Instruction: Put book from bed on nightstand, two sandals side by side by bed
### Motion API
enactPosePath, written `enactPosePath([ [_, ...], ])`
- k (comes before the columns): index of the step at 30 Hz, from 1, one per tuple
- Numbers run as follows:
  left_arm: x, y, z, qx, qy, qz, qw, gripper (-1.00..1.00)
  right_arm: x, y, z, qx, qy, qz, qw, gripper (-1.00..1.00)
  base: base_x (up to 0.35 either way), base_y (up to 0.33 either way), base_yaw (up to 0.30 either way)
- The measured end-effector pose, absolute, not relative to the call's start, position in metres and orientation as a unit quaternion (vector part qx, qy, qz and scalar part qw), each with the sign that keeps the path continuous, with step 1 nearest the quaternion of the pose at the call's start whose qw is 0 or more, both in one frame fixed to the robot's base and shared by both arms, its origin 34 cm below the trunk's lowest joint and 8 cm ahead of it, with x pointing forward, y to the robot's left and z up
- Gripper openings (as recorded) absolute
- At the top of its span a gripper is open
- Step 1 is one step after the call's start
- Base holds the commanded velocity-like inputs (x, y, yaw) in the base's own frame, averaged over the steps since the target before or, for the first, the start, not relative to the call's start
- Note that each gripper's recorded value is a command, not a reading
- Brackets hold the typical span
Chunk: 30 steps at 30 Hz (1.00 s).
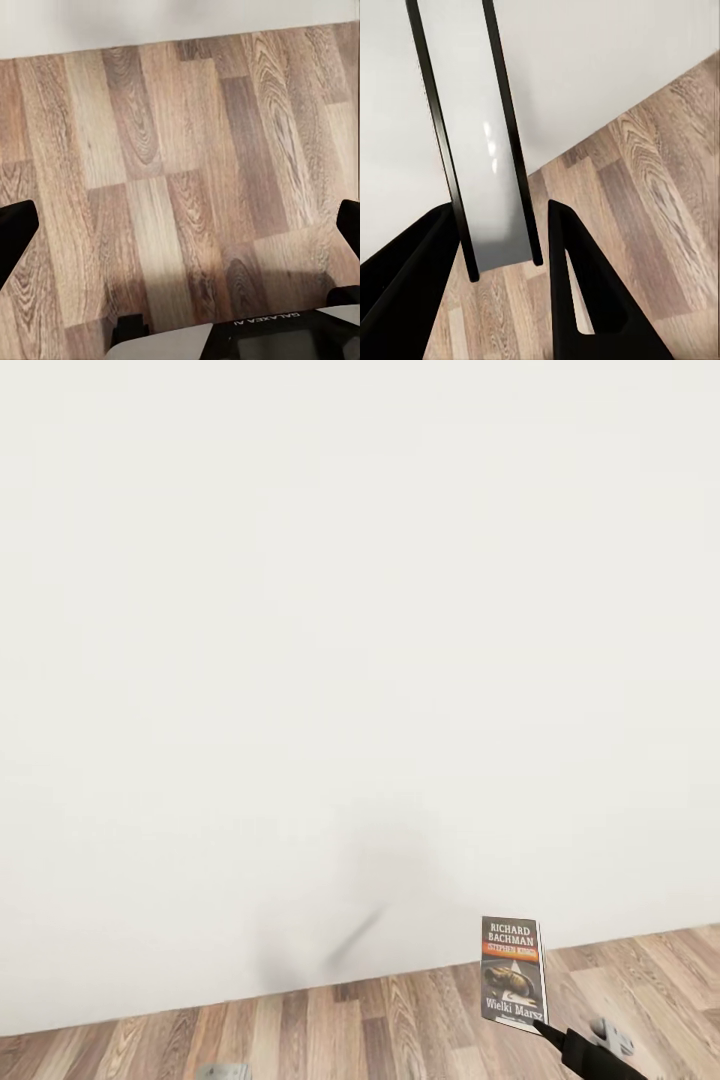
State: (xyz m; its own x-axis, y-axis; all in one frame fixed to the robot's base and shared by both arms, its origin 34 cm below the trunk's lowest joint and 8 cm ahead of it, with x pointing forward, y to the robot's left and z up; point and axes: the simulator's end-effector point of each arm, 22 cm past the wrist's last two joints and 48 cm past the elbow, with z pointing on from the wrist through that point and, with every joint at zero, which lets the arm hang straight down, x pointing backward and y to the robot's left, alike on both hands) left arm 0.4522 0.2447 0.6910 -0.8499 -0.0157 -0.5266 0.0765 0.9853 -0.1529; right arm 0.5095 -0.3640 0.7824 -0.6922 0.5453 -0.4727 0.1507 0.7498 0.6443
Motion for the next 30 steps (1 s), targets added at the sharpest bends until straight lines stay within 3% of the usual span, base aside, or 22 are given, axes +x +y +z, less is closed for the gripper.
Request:
enactPosePath([
  [12, 0.4522, 0.2448, 0.691, 0.016, 0.958, -0.084, 0.273, 1.0, 0.5099, -0.3641, 0.7828, 0.2, 0.872, 0.292, 0.338, -1.0, 0.0, 0.0, -0.129],
  [24, 0.4522, 0.2447, 0.691, 0.016, 0.958, -0.084, 0.273, 1.0, 0.5095, -0.364, 0.7824, 0.2, 0.872, 0.292, 0.338, -1.0, 0.0, 0.0, -0.222],
  [30, 0.452, 0.2445, 0.6913, 0.016, 0.958, -0.084, 0.274, 1.0, 0.5096, -0.3641, 0.7829, 0.2, 0.872, 0.292, 0.338, -1.0, 0.112, 0.0, -0.058],
])
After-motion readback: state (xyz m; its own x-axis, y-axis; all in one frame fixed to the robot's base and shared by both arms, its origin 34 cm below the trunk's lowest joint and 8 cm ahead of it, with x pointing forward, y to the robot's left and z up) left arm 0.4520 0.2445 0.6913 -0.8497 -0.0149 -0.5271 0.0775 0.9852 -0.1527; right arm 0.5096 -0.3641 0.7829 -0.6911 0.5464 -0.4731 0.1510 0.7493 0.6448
